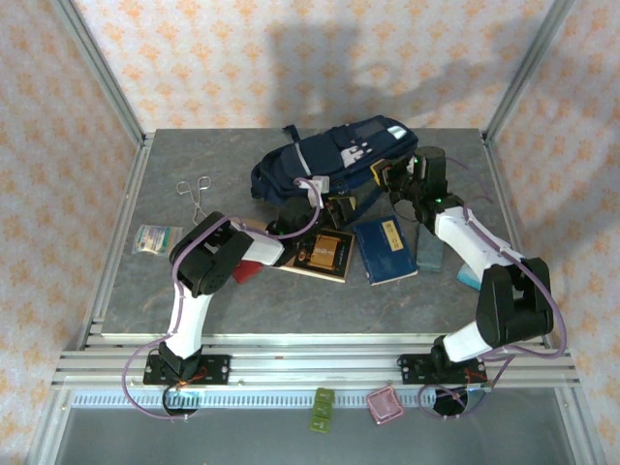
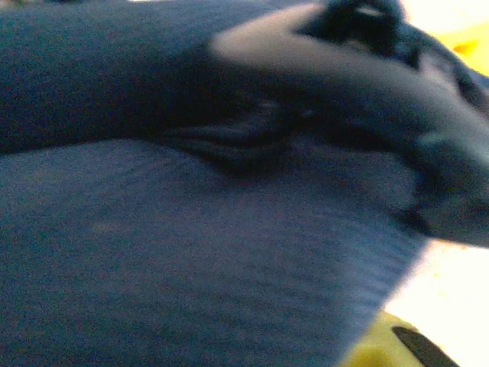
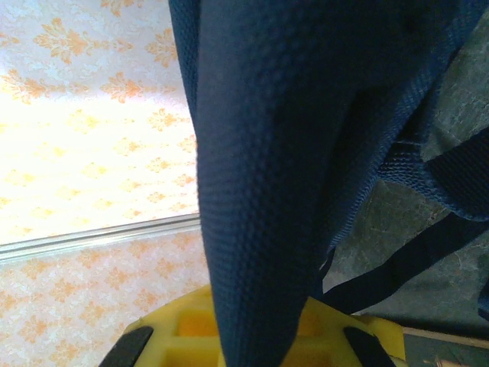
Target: Pack books, pencil case, and school supplies into a backpack
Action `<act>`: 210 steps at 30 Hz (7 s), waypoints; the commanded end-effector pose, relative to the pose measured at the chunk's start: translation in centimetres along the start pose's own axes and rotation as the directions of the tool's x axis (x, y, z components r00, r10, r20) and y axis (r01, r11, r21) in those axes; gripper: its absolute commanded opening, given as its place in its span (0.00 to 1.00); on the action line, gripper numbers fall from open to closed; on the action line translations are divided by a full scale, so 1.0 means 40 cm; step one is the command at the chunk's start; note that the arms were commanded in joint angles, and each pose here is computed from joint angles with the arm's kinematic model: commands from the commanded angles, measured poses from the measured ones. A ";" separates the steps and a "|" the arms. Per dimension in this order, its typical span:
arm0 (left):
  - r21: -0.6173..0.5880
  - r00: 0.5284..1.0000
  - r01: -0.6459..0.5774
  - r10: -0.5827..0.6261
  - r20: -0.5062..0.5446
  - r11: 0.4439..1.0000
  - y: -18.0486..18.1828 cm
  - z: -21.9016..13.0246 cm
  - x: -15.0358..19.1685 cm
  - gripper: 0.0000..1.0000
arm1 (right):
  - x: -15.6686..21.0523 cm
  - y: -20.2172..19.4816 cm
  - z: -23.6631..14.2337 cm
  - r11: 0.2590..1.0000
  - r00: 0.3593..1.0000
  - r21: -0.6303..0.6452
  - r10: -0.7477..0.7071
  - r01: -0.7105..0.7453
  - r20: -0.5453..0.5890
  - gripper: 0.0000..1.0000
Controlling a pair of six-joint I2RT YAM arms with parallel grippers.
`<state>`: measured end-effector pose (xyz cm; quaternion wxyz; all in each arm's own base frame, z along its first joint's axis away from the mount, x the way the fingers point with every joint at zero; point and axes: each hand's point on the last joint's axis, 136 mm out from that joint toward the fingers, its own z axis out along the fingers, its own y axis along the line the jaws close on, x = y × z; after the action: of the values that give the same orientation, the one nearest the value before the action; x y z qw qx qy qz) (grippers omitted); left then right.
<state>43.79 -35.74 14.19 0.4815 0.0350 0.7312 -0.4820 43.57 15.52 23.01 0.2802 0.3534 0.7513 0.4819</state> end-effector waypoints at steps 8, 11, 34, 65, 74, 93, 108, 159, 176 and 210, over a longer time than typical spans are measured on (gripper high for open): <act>-0.013 0.999 -0.054 0.054 -0.006 0.998 -0.009 -0.081 -0.026 0.08 | 0.009 0.144 -0.044 0.984 0.996 -0.159 -0.084 0.085 0.009 0.00; -0.012 0.996 -0.082 0.082 -0.025 0.997 -0.016 -0.085 -0.022 0.03 | 0.010 0.138 -0.042 0.984 0.996 -0.157 -0.084 0.084 0.007 0.00; 0.088 0.999 -0.046 0.045 0.014 0.995 -0.049 -0.039 -0.078 0.30 | 0.021 0.130 -0.042 0.984 0.996 -0.157 -0.089 0.088 -0.004 0.00; -0.473 0.969 -0.237 0.173 -0.176 0.849 0.178 -0.245 -0.042 0.00 | -0.138 -0.109 -0.049 0.997 0.984 0.063 -0.055 0.045 0.168 0.00; -0.505 0.940 -0.329 0.229 -0.252 0.798 0.160 -0.261 -0.060 0.00 | -0.248 -0.236 -0.030 0.982 0.973 0.190 -0.051 0.007 0.225 0.00; -0.366 0.921 -0.367 0.277 -0.275 0.855 0.008 -0.148 -0.028 0.00 | 0.057 -0.238 -0.137 0.984 0.998 0.178 -0.009 0.019 -0.058 0.66; -0.278 0.898 -0.398 0.310 -0.311 0.874 -0.082 -0.150 0.019 0.00 | 0.181 -0.218 0.045 0.994 0.985 0.099 0.052 -0.036 -0.167 0.64; -0.379 0.937 -0.339 0.276 -0.212 0.861 -0.112 -0.309 -0.033 0.00 | -0.118 -0.208 0.052 0.966 0.993 0.234 -0.107 0.115 -0.044 0.00; -0.455 0.972 -0.214 0.145 -0.182 0.864 0.025 -0.300 -0.073 0.50 | 0.069 -0.263 -0.088 0.962 0.994 0.272 -0.006 0.035 -0.106 0.70; -0.319 0.833 -0.272 0.056 -0.550 0.908 0.046 -0.173 0.102 0.50 | 0.127 -0.350 0.044 0.957 0.985 0.287 0.086 -0.039 -0.151 0.11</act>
<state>38.25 -30.62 10.94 0.3146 0.1168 0.9044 -0.2634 36.92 16.42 8.02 0.1221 0.3790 0.8297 0.3912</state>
